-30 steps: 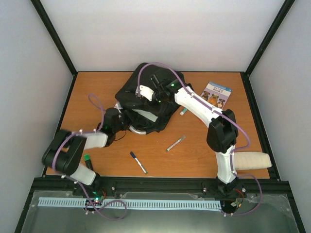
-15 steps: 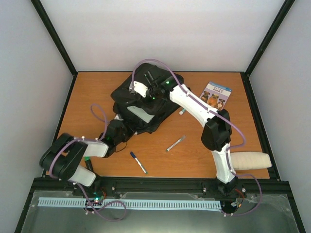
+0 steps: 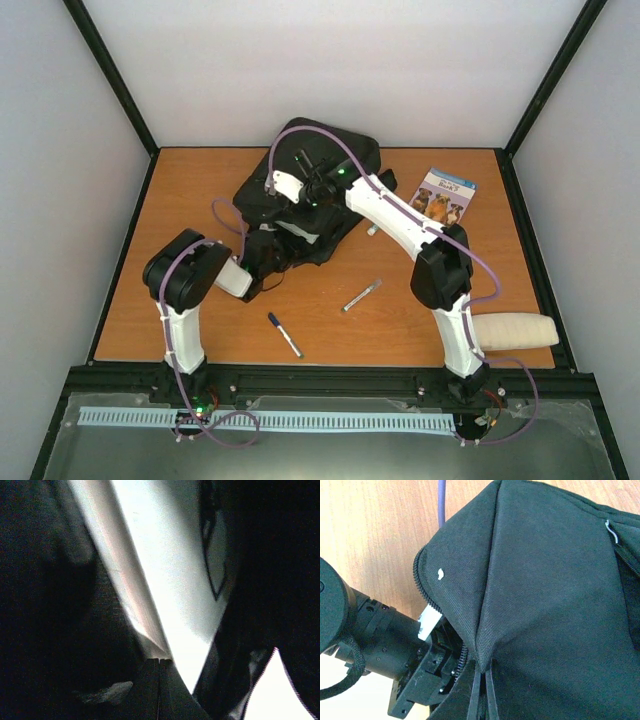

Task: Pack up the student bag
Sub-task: Place the book in the student bag.

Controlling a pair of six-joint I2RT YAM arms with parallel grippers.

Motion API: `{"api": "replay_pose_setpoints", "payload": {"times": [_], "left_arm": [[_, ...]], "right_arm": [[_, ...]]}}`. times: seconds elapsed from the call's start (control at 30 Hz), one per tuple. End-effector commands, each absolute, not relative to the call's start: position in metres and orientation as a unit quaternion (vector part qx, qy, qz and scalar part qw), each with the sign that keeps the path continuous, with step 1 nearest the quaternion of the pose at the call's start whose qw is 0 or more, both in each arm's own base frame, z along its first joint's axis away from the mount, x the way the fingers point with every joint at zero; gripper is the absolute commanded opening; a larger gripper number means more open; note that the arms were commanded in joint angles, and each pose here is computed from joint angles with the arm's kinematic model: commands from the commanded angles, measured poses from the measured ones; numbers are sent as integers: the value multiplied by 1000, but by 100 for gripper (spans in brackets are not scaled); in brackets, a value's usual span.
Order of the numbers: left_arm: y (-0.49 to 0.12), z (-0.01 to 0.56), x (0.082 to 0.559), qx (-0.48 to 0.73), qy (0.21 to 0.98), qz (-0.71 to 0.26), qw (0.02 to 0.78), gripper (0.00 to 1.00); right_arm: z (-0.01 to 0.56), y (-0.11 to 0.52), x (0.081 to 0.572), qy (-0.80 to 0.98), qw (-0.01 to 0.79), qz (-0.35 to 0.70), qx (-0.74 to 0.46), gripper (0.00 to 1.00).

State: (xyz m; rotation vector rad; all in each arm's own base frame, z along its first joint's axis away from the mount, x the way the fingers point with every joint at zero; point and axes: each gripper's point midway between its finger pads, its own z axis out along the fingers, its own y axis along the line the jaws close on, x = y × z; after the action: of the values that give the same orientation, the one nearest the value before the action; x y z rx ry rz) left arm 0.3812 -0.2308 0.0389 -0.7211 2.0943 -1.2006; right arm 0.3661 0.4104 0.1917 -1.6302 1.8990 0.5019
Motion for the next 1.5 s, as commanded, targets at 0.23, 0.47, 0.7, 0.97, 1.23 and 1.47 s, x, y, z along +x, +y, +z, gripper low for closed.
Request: {"api": "replay_pose_setpoints", "payload": {"times": [0.23,0.47,0.7,0.97,1.23,1.47], "left_arm": [[-265,78,377,-210,774,-496,334,1],[-242,82,320,-170,816,-458,309,1],[-190,72,263,-174,879,-348,276,23],[-137,92,217,-198,886,-297,297,70],[-147,123,242,-136,906,-268,299,82],[-195,158,306,-41,916,-266,297,84]], "right_arm": [[209,421,345,669,309,209,-643,3],[187,389,351,678,281,183,-654,7],[145,356,328,695,229,172,-660,18],[159,305,321,739,223,221,-597,53],[183,185,390,843,274,223,-405,60],[157,57,430,915,280,151,-248,61]]}}
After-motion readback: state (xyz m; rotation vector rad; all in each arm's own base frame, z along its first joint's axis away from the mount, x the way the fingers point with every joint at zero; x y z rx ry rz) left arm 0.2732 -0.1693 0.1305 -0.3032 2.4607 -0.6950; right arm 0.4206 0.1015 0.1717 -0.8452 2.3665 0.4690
